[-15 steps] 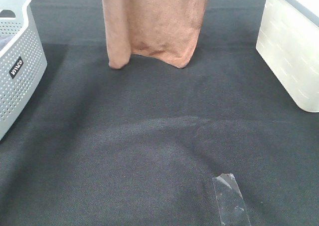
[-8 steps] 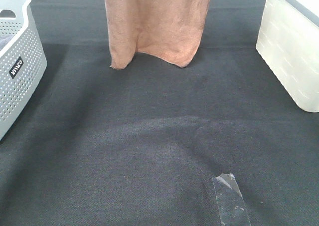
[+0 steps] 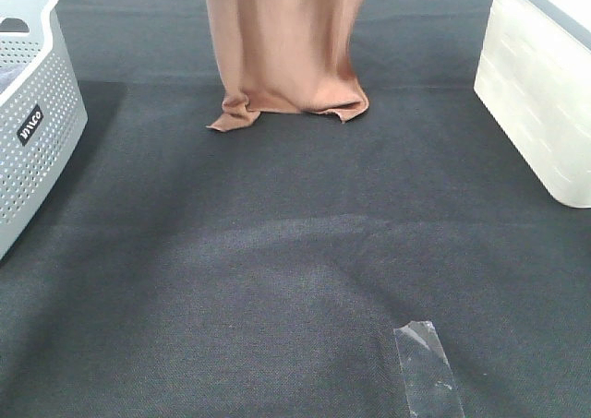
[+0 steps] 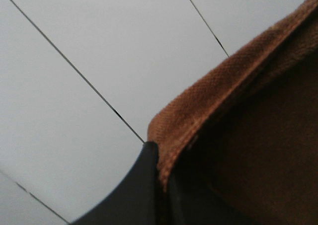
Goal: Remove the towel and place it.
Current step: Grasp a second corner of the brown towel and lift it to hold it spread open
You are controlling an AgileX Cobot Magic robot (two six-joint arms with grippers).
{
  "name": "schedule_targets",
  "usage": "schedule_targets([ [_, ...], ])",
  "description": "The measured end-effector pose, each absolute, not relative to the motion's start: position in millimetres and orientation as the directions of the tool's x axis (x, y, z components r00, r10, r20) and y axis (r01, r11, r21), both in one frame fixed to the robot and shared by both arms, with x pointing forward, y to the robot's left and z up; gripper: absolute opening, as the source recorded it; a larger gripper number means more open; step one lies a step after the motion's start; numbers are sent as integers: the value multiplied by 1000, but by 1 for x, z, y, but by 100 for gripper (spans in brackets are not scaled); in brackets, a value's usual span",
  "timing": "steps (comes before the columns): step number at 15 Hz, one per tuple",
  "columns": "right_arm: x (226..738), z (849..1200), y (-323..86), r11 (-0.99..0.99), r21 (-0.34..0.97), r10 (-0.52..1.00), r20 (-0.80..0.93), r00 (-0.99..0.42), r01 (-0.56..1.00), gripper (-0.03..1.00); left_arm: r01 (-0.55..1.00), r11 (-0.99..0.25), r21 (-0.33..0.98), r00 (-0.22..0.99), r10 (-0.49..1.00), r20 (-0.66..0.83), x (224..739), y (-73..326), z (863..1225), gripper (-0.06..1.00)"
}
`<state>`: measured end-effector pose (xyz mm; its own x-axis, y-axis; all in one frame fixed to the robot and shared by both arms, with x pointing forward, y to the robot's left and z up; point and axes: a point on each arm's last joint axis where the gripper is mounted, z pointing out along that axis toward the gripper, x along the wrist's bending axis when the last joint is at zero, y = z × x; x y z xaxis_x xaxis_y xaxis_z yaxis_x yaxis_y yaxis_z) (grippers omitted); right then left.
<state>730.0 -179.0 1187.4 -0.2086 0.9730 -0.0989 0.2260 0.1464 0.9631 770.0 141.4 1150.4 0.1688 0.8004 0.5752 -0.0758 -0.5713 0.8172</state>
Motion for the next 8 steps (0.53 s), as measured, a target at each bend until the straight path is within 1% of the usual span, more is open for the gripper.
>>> schedule_targets([
  [2, 724, 1177, -180, 167, 919, 968, -85, -234, 358, 0, 163, -577, 801, 329, 797, 507, 760, 133, 1128, 0],
  [4, 715, 1176, -181, 183, 877, 964, -69, -258, 445, 0, 303, -568, 766, 415, 802, 430, 749, 133, 1122, 0],
  [5, 702, 1182, -181, 202, 840, 954, -53, -294, 504, 0, 388, -567, 727, 453, 804, 385, 736, 136, 1127, 0],
  [7, 679, 1196, -182, 227, 794, 939, -25, -343, 564, 0, 450, -564, 692, 479, 807, 346, 719, 140, 1142, 0],
  [8, 670, 1200, -183, 244, 766, 933, -18, -359, 594, 0, 479, -543, 689, 484, 819, 309, 709, 142, 1150, 0],
])
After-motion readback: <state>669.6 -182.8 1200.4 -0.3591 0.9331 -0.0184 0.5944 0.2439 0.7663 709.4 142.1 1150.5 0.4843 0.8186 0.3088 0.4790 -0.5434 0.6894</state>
